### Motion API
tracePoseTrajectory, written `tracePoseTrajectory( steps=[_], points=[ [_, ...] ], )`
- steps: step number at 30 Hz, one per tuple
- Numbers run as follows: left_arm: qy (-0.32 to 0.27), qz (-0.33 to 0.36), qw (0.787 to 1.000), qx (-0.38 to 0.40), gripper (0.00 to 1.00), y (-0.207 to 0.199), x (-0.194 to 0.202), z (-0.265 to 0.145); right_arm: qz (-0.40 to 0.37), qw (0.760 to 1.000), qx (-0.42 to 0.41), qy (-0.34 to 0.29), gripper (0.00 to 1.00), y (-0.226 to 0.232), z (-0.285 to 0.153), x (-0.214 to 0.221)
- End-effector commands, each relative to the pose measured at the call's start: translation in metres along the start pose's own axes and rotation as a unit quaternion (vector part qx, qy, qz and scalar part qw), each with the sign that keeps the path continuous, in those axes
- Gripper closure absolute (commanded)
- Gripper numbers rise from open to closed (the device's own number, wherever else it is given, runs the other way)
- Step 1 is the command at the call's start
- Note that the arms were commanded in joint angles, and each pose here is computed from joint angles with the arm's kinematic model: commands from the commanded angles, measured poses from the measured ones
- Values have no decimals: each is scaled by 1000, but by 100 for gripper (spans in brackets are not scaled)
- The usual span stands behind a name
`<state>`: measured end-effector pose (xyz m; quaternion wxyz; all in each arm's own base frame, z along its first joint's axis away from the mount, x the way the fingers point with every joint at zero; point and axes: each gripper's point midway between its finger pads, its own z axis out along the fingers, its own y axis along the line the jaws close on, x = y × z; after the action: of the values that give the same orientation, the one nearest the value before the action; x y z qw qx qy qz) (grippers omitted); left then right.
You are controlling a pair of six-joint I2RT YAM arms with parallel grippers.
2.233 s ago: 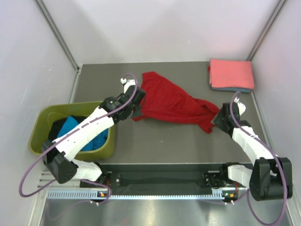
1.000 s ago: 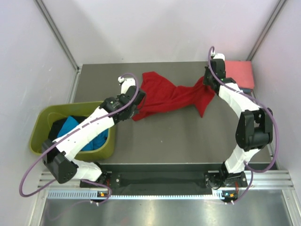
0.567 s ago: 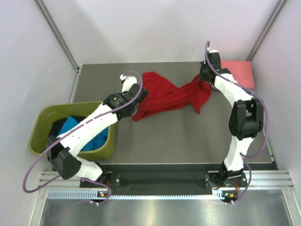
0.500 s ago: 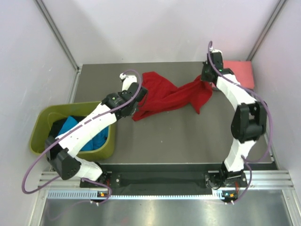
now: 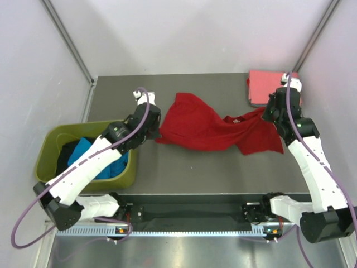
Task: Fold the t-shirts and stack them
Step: Flatten the tshirt out
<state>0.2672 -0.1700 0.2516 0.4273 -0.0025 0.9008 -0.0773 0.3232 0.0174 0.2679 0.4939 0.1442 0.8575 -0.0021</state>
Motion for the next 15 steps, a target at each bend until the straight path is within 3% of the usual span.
tracePoseTrajectory(
  steps=[1,5,8,11,12,15],
  points=[
    [-7,15,999,-32,100,0,-3,31,3,1000,10,-24,94,2,22,-10],
    [-2,20,993,-113,100,27,-16,62,-23,999,20,-27,92,8,73,-10],
    [12,33,989,-144,100,38,-15,86,-36,999,20,13,89,16,137,11],
    [32,39,989,-142,100,36,-10,100,-40,999,8,27,81,31,162,0],
    [36,41,989,-138,100,35,-8,102,-48,997,18,57,76,29,174,14],
    [47,38,993,-106,100,25,-1,101,-34,996,46,65,68,25,171,1]
  ],
)
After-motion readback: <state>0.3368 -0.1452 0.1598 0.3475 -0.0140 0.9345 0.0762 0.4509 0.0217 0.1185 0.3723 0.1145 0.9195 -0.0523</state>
